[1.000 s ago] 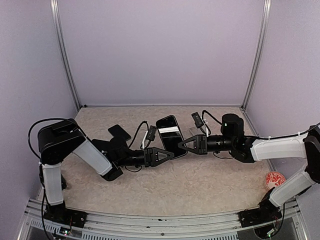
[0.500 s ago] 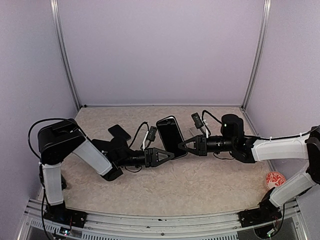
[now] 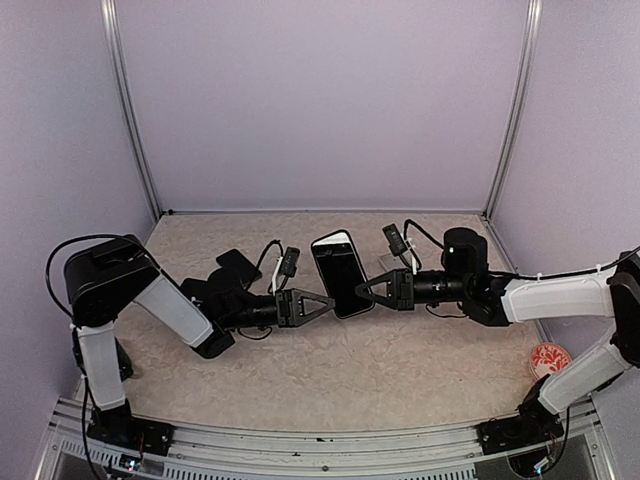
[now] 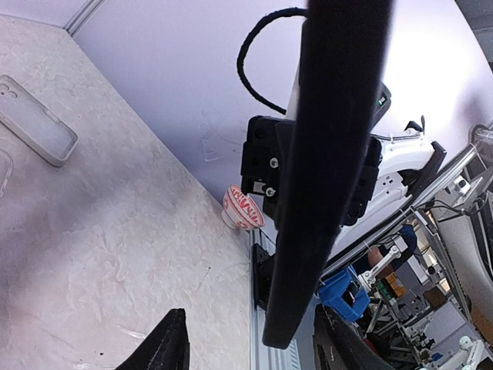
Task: Put the phone into the phone case
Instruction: Press the phone against the phone case.
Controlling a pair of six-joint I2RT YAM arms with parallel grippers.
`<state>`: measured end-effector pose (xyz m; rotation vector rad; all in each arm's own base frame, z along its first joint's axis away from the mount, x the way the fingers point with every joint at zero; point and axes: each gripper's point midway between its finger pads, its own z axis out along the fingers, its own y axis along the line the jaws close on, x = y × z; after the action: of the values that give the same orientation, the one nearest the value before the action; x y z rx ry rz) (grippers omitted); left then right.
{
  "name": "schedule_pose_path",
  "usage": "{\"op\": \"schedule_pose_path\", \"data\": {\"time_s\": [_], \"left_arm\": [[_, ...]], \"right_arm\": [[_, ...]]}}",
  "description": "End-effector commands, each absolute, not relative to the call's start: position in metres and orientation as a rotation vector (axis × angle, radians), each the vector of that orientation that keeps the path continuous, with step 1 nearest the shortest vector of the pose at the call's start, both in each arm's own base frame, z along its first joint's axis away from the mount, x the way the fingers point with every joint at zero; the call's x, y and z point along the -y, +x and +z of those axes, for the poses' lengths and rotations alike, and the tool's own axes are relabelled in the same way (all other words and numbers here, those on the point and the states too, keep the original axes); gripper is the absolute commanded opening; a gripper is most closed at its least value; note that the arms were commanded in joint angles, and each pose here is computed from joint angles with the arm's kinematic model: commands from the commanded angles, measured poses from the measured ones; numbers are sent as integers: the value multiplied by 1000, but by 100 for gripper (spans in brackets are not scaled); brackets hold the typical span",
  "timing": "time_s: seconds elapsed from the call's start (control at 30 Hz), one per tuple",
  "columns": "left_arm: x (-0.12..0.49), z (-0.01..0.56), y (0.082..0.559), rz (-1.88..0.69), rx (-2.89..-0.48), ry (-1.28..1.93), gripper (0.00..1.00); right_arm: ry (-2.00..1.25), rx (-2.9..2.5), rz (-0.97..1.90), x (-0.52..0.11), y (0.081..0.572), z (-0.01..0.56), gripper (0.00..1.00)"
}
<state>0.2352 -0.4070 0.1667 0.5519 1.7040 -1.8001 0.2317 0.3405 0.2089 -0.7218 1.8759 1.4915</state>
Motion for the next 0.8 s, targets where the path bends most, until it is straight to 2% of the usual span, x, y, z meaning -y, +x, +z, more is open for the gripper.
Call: {"op": "schedule_pose_path", "data": {"time_s": [0.0, 0.23, 0.4, 0.77], "left_arm": [[404, 189, 237, -1796, -1616, 568, 55], [407, 196, 240, -1802, -1597, 574, 55], [407, 200, 243, -1788, -1591, 570, 50], [405, 197, 245, -1782, -1599, 563, 14]], "right_arm": [[-782, -1776, 1561, -349, 221, 224, 0], [-794, -1808, 1568, -354, 216, 213, 0], [-783, -1834, 1557, -354, 217, 205, 0], [-781, -1858, 1555, -354, 217, 199, 0]]}}
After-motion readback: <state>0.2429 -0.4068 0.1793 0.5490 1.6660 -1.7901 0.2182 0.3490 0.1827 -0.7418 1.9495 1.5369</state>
